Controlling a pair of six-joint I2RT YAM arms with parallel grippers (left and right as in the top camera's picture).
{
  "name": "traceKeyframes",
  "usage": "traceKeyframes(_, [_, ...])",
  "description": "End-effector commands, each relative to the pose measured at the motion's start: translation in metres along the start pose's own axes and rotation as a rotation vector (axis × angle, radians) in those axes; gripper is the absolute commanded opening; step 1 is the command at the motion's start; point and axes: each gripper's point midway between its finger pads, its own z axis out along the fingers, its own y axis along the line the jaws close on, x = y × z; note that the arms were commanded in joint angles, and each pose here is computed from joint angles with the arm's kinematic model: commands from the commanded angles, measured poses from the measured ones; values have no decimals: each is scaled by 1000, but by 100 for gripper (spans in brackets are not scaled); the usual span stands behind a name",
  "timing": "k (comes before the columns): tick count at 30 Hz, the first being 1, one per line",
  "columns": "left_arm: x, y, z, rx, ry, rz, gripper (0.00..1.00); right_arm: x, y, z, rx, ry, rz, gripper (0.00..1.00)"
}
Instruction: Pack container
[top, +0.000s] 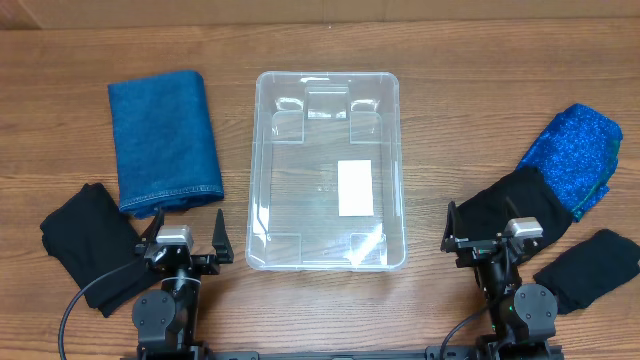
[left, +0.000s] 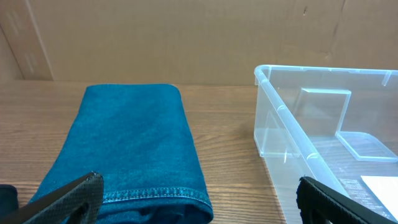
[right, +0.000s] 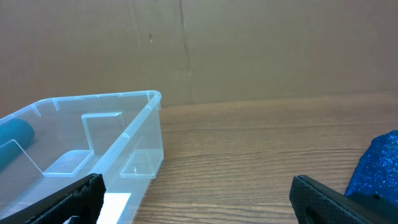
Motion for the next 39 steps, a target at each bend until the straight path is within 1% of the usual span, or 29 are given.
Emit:
traceKeyframes(1, [1,2,0,-10,3,21,100,2,16,-1,-94,0,-1,100])
traceKeyframes(35, [1,2,0,-8,4,21,100,-1,17,-1,-100,-8,17,100])
traceKeyframes(37, [-2,1,0,-5,-11,-15,100,-11,15,-1,-87,-47,46,100])
traceKeyframes(39, [-6,1,0,-3,-25,-84,100,-24,3,-3,-13,-63,48,100])
